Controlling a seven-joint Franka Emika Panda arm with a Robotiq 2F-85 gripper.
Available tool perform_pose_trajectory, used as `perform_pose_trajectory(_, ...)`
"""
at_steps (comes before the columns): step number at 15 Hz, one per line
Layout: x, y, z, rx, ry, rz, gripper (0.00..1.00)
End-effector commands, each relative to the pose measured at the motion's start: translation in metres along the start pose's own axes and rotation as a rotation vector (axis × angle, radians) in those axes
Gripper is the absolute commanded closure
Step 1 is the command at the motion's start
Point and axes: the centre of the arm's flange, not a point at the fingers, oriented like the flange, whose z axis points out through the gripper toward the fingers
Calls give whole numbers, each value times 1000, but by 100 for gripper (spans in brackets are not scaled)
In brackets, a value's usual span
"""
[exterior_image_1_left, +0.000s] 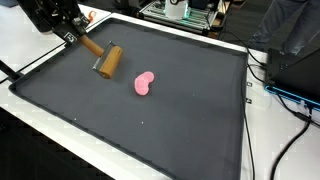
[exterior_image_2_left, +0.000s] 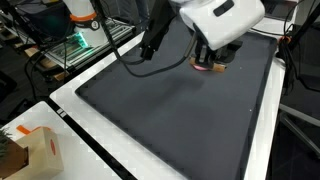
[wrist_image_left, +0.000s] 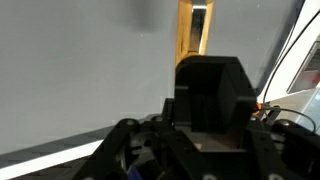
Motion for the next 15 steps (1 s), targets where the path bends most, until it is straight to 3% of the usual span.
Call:
perform_pose_trajectory(1,-1,15,4,14,22,3,76)
perform_pose_trajectory(15,-8,33,27,-28,27,31,76)
